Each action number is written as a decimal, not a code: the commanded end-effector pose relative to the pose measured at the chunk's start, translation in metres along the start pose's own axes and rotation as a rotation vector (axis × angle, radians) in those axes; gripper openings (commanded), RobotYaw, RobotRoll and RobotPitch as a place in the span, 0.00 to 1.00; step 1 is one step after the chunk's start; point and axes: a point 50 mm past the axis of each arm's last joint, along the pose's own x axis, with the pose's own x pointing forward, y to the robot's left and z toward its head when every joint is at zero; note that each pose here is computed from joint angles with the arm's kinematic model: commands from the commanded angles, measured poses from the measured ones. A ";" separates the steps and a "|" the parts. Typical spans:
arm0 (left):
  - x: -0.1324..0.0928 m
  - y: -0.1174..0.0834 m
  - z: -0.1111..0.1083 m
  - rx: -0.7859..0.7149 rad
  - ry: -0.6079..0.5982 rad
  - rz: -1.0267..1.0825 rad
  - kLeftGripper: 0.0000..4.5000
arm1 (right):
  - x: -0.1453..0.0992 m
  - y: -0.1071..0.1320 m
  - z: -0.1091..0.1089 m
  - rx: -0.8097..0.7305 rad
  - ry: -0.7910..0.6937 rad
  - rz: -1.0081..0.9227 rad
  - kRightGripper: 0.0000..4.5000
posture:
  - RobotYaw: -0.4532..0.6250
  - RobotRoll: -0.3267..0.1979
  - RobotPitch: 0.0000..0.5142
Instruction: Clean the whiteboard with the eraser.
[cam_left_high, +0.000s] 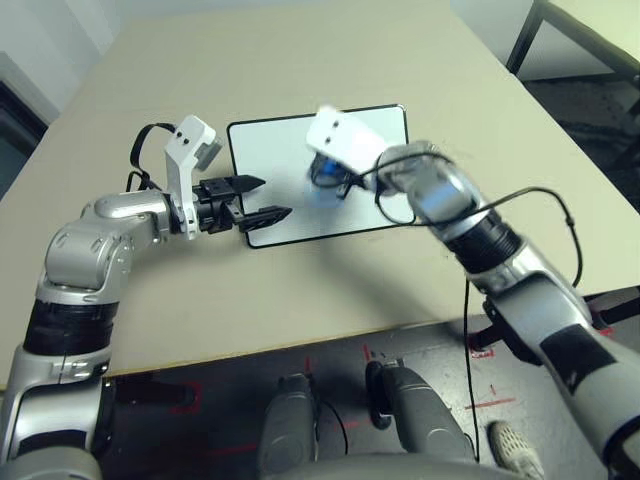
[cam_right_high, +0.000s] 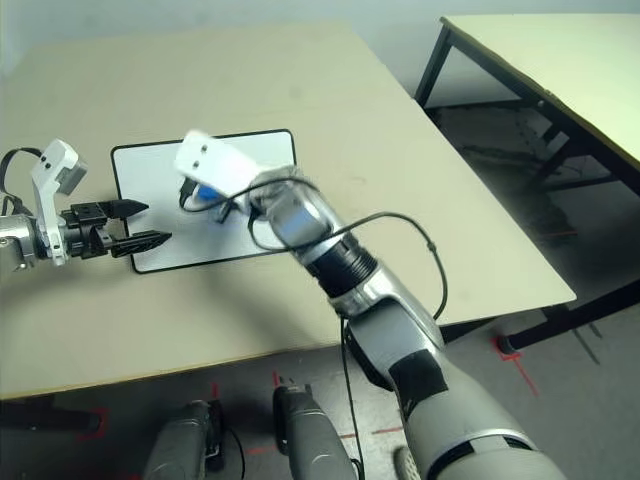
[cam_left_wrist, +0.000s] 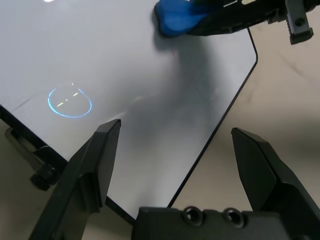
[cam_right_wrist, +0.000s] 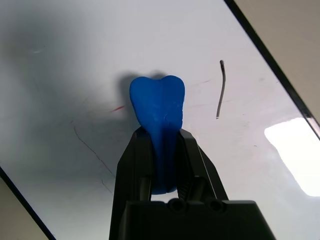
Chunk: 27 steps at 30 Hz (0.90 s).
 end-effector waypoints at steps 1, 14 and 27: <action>-0.001 -0.002 -0.001 -0.003 0.012 -0.006 1.00 | 0.000 0.023 -0.024 -0.004 0.105 0.107 0.13 | 0.41 0.62 0.34; 0.001 -0.001 0.000 -0.001 0.010 -0.011 1.00 | -0.006 -0.014 -0.018 0.071 0.104 -0.054 0.13 | 0.40 0.62 0.32; 0.002 -0.002 0.000 0.000 0.009 -0.018 1.00 | -0.008 0.000 -0.024 0.083 0.155 0.016 0.13 | 0.40 0.62 0.33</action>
